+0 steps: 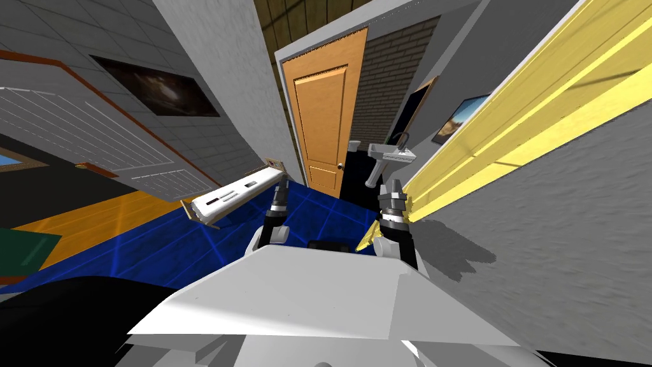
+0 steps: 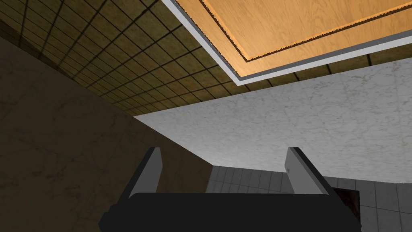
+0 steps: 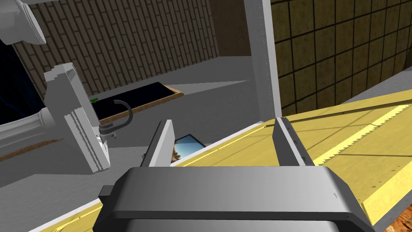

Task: Pull the door open

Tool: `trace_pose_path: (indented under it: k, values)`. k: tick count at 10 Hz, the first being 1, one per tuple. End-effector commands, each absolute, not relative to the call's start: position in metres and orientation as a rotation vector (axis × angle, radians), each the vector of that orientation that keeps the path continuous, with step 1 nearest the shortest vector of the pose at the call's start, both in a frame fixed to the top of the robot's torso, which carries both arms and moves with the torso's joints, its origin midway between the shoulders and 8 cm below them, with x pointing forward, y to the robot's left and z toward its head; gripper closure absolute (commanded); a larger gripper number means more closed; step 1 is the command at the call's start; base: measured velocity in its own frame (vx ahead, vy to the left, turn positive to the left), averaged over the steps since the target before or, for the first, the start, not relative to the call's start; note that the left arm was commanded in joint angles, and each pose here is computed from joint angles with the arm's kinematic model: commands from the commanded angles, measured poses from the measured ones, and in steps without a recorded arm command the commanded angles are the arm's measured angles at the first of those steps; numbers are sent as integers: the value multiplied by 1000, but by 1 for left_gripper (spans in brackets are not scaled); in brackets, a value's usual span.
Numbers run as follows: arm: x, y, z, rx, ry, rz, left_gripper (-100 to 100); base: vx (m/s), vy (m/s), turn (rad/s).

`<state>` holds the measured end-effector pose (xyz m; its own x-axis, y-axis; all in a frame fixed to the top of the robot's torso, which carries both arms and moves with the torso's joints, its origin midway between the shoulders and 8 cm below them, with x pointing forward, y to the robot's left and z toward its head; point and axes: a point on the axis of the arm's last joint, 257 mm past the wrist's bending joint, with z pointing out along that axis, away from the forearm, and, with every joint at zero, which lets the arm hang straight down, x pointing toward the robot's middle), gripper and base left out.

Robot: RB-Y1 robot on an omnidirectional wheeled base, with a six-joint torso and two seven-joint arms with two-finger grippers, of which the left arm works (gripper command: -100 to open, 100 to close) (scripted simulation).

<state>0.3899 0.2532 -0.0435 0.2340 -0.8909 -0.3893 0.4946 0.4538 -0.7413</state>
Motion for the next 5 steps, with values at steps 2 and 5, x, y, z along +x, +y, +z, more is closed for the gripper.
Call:
trace_pose_path:
  k: [2,5]
  values:
    - [396,252,-60,-508,934,-963,-100,92,15,-63]
    - [402,252,-78,-485,975,-906,-100,92,10,-81]
